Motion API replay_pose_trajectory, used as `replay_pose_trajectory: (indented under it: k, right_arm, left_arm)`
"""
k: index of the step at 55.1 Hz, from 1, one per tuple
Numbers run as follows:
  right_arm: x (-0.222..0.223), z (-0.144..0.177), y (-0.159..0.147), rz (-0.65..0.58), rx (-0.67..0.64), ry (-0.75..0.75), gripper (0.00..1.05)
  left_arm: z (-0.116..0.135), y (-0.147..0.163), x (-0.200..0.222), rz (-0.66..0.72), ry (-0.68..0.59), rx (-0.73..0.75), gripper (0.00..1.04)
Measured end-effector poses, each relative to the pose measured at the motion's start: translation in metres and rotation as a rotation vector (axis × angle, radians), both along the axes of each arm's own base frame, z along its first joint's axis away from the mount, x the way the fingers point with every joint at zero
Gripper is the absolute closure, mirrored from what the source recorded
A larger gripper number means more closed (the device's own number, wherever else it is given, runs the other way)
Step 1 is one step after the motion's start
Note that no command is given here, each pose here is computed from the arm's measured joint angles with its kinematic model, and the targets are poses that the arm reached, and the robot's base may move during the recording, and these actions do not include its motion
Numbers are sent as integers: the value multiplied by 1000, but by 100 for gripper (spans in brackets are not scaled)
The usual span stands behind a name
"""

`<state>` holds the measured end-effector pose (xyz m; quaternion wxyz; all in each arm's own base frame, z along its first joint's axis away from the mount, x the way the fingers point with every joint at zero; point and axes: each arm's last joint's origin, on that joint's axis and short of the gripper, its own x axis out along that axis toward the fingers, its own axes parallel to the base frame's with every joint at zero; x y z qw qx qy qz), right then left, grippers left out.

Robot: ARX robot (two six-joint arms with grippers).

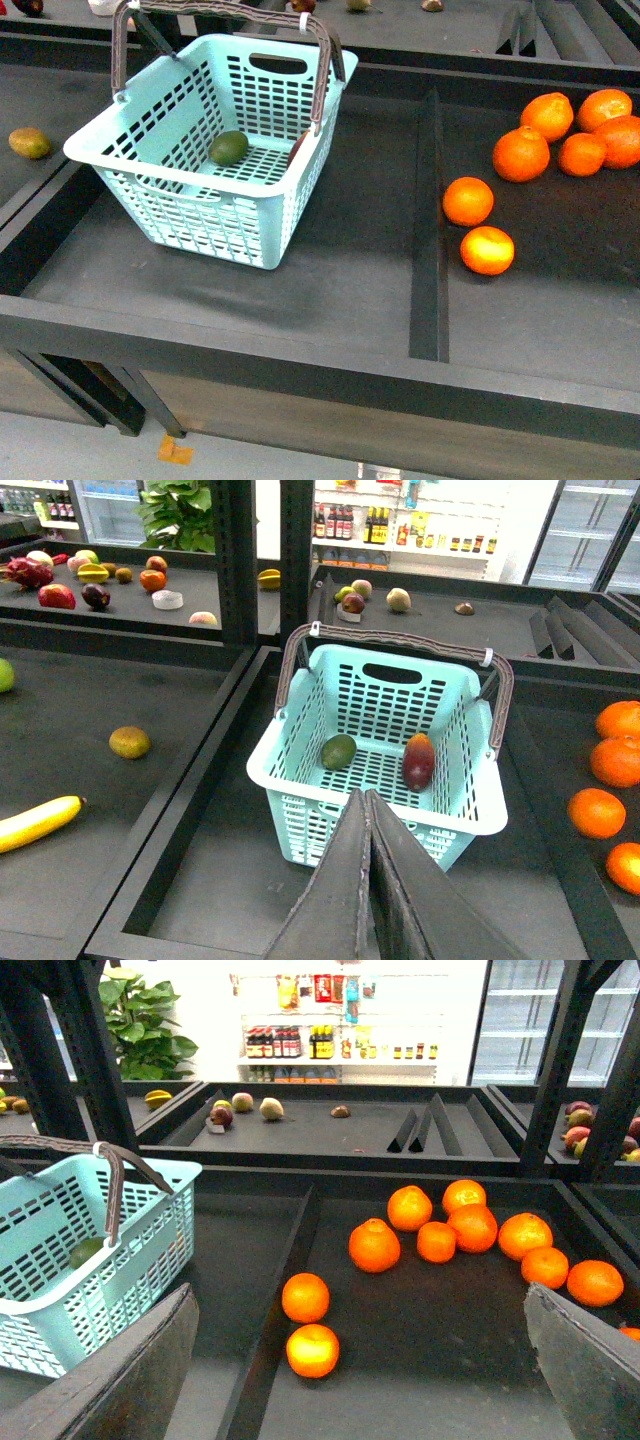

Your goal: Pick mango and avocado into basket

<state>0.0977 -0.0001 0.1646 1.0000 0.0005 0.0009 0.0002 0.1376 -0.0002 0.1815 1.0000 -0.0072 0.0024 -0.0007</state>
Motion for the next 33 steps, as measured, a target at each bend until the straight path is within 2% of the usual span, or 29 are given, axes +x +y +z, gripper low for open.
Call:
replay_pose_trajectory:
  k: [15, 33]
  right_arm:
    - [0, 0, 0, 0, 0, 0, 8]
    - [0, 0, 0, 0, 0, 0, 8]
  left_arm:
    - [-10, 0, -13, -1, -13, 5, 102]
    - [-9, 0, -22, 0, -26, 7, 102]
